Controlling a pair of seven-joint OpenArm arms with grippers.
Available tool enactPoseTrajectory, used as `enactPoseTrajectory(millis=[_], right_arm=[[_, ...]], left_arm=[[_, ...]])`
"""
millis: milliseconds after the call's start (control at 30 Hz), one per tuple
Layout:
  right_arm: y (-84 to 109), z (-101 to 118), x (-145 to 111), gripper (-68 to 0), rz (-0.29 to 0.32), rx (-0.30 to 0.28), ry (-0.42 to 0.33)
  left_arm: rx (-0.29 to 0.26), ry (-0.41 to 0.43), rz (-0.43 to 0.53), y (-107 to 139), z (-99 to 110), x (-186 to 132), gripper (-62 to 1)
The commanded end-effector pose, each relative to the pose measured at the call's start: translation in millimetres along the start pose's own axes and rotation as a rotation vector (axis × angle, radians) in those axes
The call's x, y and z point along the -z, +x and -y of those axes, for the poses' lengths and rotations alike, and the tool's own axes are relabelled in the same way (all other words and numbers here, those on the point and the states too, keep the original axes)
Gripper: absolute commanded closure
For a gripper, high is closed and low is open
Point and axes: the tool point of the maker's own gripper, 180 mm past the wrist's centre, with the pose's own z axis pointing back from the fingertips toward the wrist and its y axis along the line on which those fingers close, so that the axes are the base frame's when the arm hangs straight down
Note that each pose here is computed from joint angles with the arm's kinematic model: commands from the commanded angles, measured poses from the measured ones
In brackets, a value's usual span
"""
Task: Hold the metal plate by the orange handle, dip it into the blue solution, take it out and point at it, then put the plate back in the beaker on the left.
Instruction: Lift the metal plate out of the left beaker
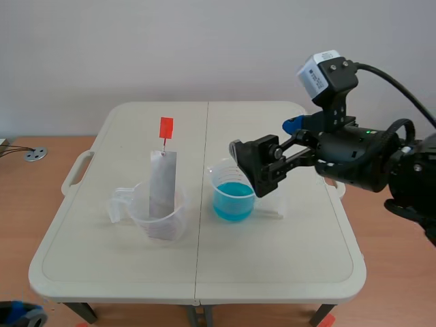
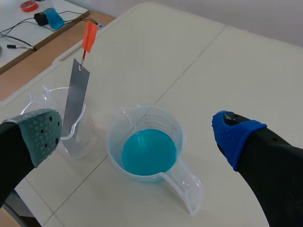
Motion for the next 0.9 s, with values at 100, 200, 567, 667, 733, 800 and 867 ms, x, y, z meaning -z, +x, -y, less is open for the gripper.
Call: enactPoseTrajectory(millis=[100,200,567,667,733,800,867], right_arm=[[20.2,-7.7,25.8,-66.3,0.059,0.018,0.055],[22.6,-12.6,42.4,-66.3,0.064,0.041,0.083],[34.2,-33.3,91.4,-66.3,0.067,0.097,0.162],[36.2,-38.6,102.3,-66.3,0.062,0.112,0.177],[37.0,-43.4,108.7,-66.3,0.06,0.124,0.194],[36.9,-47.6,114.5,-66.3,0.053,0.127,0.209],[37.6,-50.8,120.2,-66.3,0.049,0.127,0.215]], left_arm=[[-0.018,0.029,-0.068,-19.9,-3.7,-18.8,-1.9],[-0.026,0.037,-0.114,-32.4,-4.1,-28.4,-1.9],[-0.043,0.032,-0.187,-51.0,0.6,-40.4,-1.9],[-0.043,0.032,-0.187,-51.0,0.6,-40.4,-1.9],[-0.043,0.032,-0.187,-51.0,0.7,-40.4,-1.9],[-0.043,0.032,-0.187,-51.0,0.7,-40.4,-1.9],[-0.043,0.032,-0.187,-51.0,0.7,-40.4,-1.9]])
